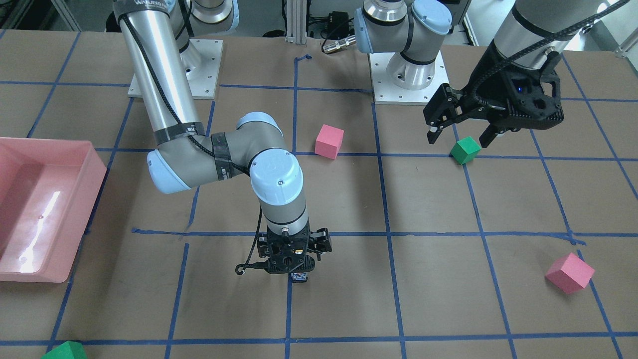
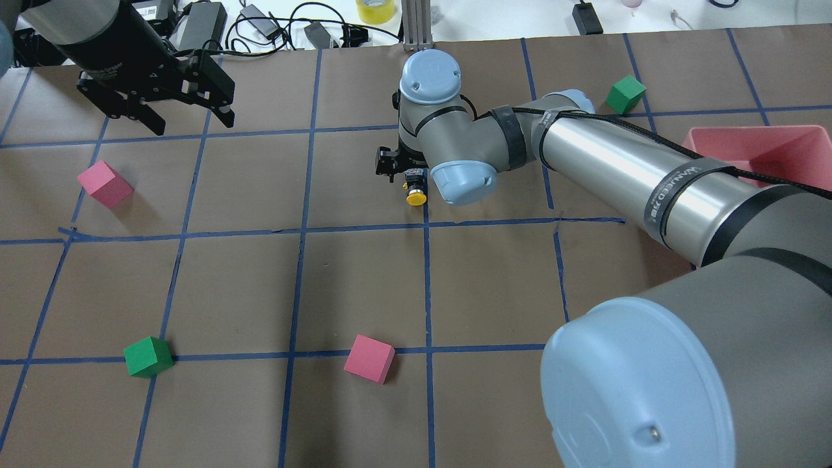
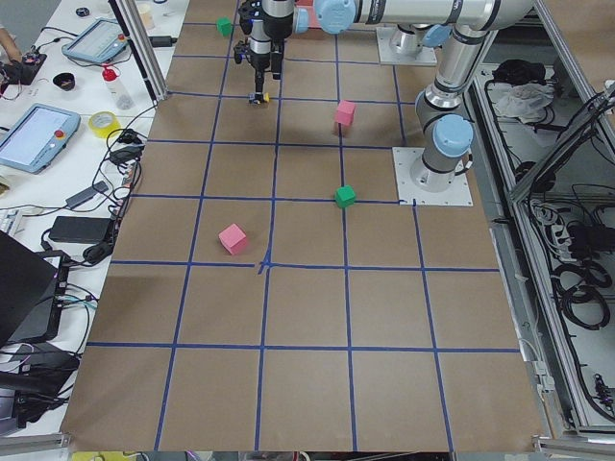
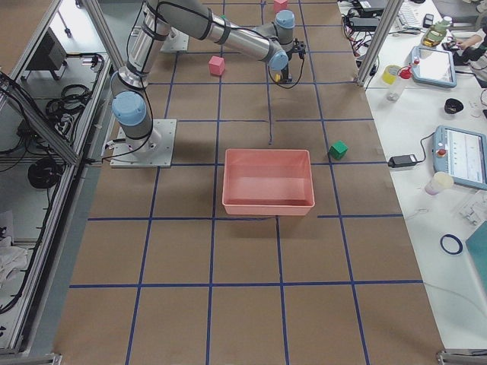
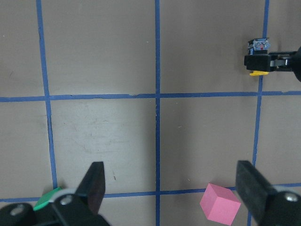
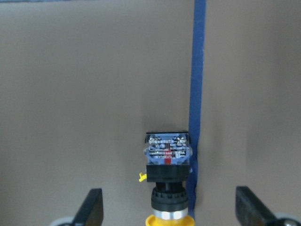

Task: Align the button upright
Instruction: 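Carry the button to the table center and lower it with the right gripper, then open the right gripper and raise it away while the left arm reaches toward the button, then lower the left gripper over the lying button and close on its body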

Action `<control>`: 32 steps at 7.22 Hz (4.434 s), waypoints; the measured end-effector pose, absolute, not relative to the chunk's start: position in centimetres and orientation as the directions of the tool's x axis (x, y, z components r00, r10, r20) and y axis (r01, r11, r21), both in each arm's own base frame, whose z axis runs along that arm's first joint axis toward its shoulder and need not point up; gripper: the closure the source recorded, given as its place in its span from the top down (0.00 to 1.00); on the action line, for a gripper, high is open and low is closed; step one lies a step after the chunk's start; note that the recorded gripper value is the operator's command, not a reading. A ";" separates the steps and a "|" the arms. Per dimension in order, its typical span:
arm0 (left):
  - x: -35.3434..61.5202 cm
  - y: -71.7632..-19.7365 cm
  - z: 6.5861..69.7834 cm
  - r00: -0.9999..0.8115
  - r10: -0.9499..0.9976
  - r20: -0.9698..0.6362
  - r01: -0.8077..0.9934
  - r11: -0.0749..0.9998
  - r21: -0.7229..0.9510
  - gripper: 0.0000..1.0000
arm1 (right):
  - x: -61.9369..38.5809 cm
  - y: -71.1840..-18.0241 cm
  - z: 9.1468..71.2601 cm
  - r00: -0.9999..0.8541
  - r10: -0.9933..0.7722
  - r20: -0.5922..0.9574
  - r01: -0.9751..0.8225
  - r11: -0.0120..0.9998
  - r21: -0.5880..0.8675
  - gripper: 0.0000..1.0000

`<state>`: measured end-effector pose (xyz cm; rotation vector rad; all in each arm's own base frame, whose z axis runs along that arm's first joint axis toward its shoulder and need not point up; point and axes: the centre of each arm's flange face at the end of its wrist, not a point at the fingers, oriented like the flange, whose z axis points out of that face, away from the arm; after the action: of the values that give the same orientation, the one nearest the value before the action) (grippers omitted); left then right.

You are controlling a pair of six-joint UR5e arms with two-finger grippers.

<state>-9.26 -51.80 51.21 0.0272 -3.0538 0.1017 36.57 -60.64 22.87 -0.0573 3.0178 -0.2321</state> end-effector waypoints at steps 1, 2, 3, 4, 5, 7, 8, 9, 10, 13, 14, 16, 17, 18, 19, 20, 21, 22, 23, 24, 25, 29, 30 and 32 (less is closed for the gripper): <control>-9.5 -51.5 50.7 -0.996 -0.026 0.090 -0.031 0.998 -0.059 1.00 | 35.9 -59.9 26.0 -0.993 -0.050 -0.102 -0.034 0.987 -0.159 1.00; -9.9 -51.1 50.1 -0.994 -0.051 0.095 -0.057 0.997 -0.055 1.00 | 34.6 -59.1 29.3 -0.995 -0.052 -0.090 -0.039 0.988 -0.148 1.00; -10.6 -50.6 49.4 -0.992 -0.082 0.099 -0.088 0.994 -0.060 0.99 | 32.7 -58.6 32.1 -0.996 -0.054 -0.076 -0.043 0.989 -0.140 1.00; -12.0 -50.3 48.5 -0.990 -0.097 0.102 -0.105 0.991 -0.085 0.99 | 29.6 -58.7 34.4 -0.996 -0.063 -0.055 -0.056 0.990 -0.126 1.00; -14.1 -49.9 47.1 -0.990 -0.093 0.107 -0.107 0.985 -0.135 0.99 | 25.5 -58.9 36.8 -0.996 -0.082 -0.029 -0.078 0.991 -0.112 1.00; -17.9 -48.9 43.1 -0.988 -0.077 0.133 -0.110 0.958 -0.264 0.99 | 17.6 -57.8 41.5 -0.999 -0.047 0.000 -0.047 0.997 -0.060 1.00; -19.6 -48.2 40.6 -0.988 -0.066 0.138 -0.109 0.938 -0.329 0.99 | 15.4 -56.7 43.6 -1.000 -0.022 0.018 -0.023 0.998 -0.055 1.00; -21.3 -47.1 38.1 -0.990 -0.059 0.128 -0.105 0.916 -0.387 0.99 | 14.0 -55.7 45.3 -0.999 -0.006 0.050 -0.009 0.998 -0.059 1.00; -23.0 -46.2 35.6 -0.991 -0.059 0.118 -0.105 0.893 -0.438 0.99 | 13.5 -54.7 46.6 -0.997 0.002 0.074 -0.001 0.999 -0.053 1.00; -28.1 -44.8 29.7 -0.993 -0.079 0.090 -0.115 0.833 -0.542 0.99 | 13.7 -53.1 48.3 -0.998 0.012 0.067 0.009 0.999 -0.045 1.00; -30.1 -44.3 27.6 -0.992 -0.094 0.079 -0.122 0.816 -0.566 0.99 | 14.2 -52.9 48.3 -0.999 0.014 0.035 0.012 0.999 -0.048 1.00; -32.8 -44.3 22.9 -0.991 -0.110 0.081 -0.137 0.794 -0.592 0.98 | 14.6 -52.9 48.6 -1.000 0.010 0.004 0.009 0.998 -0.054 1.00; -33.8 -44.4 20.7 -0.991 -0.109 0.075 -0.132 0.786 -0.604 0.98 | 14.6 -52.9 48.9 -1.000 0.008 0.000 0.008 0.998 -0.060 1.00; -35.1 -44.7 18.6 -0.993 -0.106 0.055 -0.117 0.779 -0.616 0.97 | 14.6 -52.9 49.0 -1.000 0.008 -0.001 0.008 0.998 -0.063 1.00; -36.4 -45.3 17.2 -0.994 -0.101 0.040 -0.104 0.774 -0.624 0.94 | 14.7 -52.8 49.0 -1.000 0.008 -0.002 0.009 0.998 -0.063 1.00; -37.3 -46.0 16.2 -0.995 -0.096 0.036 -0.097 0.770 -0.631 0.94 | 14.7 -52.8 49.0 -1.000 0.009 -0.001 0.009 0.998 -0.062 1.00; -37.7 -46.5 15.4 -0.996 -0.084 0.036 -0.087 0.760 -0.644 0.93 | 14.7 -52.9 48.8 -1.000 0.009 -0.001 0.009 0.998 -0.059 1.00; -37.9 -46.7 14.7 -0.997 -0.068 0.035 -0.075 0.749 -0.659 0.93 | 14.7 -52.9 48.6 -1.000 0.009 -0.001 0.009 0.998 -0.055 1.00; -38.0 -46.9 14.0 -0.998 -0.052 0.032 -0.059 0.739 -0.672 0.93 | 14.7 -52.8 48.5 -1.000 0.009 -0.002 0.009 0.999 -0.051 1.00; -38.1 -47.1 13.6 -0.999 -0.029 0.021 -0.036 0.728 -0.684 0.90 | 14.7 -52.8 48.4 -1.000 0.009 -0.001 0.009 0.999 -0.050 1.00; -38.1 -47.2 13.2 -1.000 -0.015 0.009 -0.017 0.721 -0.693 0.89 | 14.6 -52.9 48.3 -1.000 0.008 0.001 0.008 0.999 -0.049 1.00; -36.9 -48.0 12.8 -0.999 -0.038 -0.017 -0.014 0.692 -0.721 0.82 | 14.6 -52.9 48.3 -1.000 0.010 0.003 0.009 0.999 -0.051 1.00; -36.6 -48.2 12.8 -0.999 -0.040 -0.020 -0.013 0.690 -0.724 0.77 | 14.6 -52.9 48.4 -1.000 0.012 0.004 0.012 0.999 -0.051 1.00; -36.4 -48.3 12.7 -0.999 -0.040 -0.020 -0.013 0.687 -0.727 0.62 | 14.6 -52.9 48.2 -1.000 0.010 0.005 0.010 0.999 -0.049 1.00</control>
<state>-36.37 -48.32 12.73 0.0453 -2.9161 1.2562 14.60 -52.94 48.19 0.0159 3.1459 -0.0766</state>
